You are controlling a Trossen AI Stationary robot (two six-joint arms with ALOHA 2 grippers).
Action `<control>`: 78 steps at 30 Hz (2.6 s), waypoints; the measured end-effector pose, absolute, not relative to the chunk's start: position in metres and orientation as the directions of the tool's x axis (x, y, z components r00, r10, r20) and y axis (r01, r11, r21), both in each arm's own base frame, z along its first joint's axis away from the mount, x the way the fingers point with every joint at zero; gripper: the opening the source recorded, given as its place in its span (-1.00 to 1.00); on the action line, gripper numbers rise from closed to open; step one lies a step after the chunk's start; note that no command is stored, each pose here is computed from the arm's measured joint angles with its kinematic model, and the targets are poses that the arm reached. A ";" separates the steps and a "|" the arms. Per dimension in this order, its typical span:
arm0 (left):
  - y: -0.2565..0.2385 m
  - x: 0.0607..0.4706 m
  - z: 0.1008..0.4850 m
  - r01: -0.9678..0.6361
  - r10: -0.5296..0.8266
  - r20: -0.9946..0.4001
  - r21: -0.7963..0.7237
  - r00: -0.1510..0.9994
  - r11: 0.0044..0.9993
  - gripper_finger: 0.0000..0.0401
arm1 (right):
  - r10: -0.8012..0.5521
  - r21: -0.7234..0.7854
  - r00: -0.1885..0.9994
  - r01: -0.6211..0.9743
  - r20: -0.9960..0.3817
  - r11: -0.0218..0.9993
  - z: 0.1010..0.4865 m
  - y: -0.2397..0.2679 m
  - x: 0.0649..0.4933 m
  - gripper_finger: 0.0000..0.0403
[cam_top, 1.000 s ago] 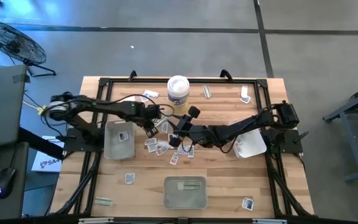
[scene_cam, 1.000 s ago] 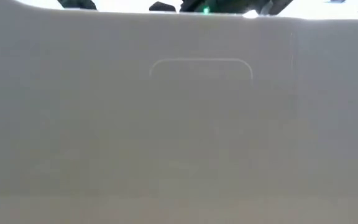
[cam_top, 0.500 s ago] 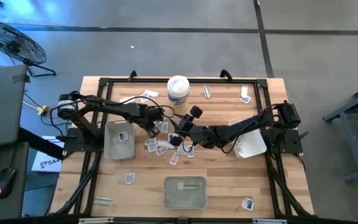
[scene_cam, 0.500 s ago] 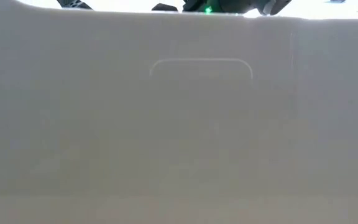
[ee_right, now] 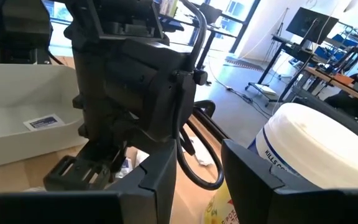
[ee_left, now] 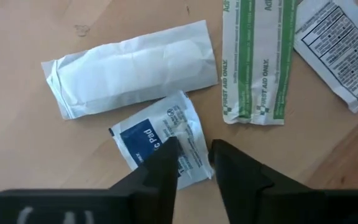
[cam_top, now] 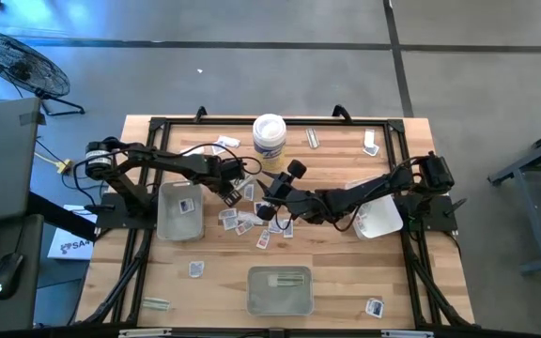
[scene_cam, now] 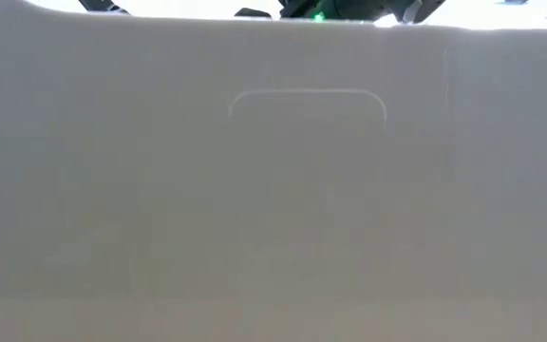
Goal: Pick & Place First Aid Supplies
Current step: Put the blue alcohol pad into the top gray bin
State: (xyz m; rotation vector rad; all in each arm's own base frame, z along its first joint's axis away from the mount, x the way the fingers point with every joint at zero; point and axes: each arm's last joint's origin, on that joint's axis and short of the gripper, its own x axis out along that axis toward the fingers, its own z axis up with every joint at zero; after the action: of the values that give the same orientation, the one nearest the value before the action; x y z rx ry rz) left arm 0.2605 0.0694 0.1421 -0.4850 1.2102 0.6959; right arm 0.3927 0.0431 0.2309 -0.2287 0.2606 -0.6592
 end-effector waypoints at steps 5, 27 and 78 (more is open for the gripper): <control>0.069 0.261 0.143 -0.712 0.218 -0.955 0.010 0.201 0.702 -0.85 | -0.628 -0.288 0.760 0.572 -0.166 0.768 0.231 0.043 0.393 -0.40; 0.049 0.180 0.241 -0.700 0.222 -0.957 0.030 0.186 0.713 -1.00 | -0.628 -0.299 0.753 0.563 -0.199 0.770 0.227 0.041 0.392 -0.40; 0.034 0.142 0.205 -0.667 0.066 -0.905 -0.259 0.420 0.699 -0.39 | -0.460 -0.226 0.838 0.406 -0.295 0.885 0.220 0.035 0.394 -0.40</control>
State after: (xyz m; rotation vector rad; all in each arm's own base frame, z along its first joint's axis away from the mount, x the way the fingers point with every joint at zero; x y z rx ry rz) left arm 0.1420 0.0339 0.2050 -0.6682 1.0465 0.5042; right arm 0.3943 0.0353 0.2196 -0.1565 0.3509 -0.4600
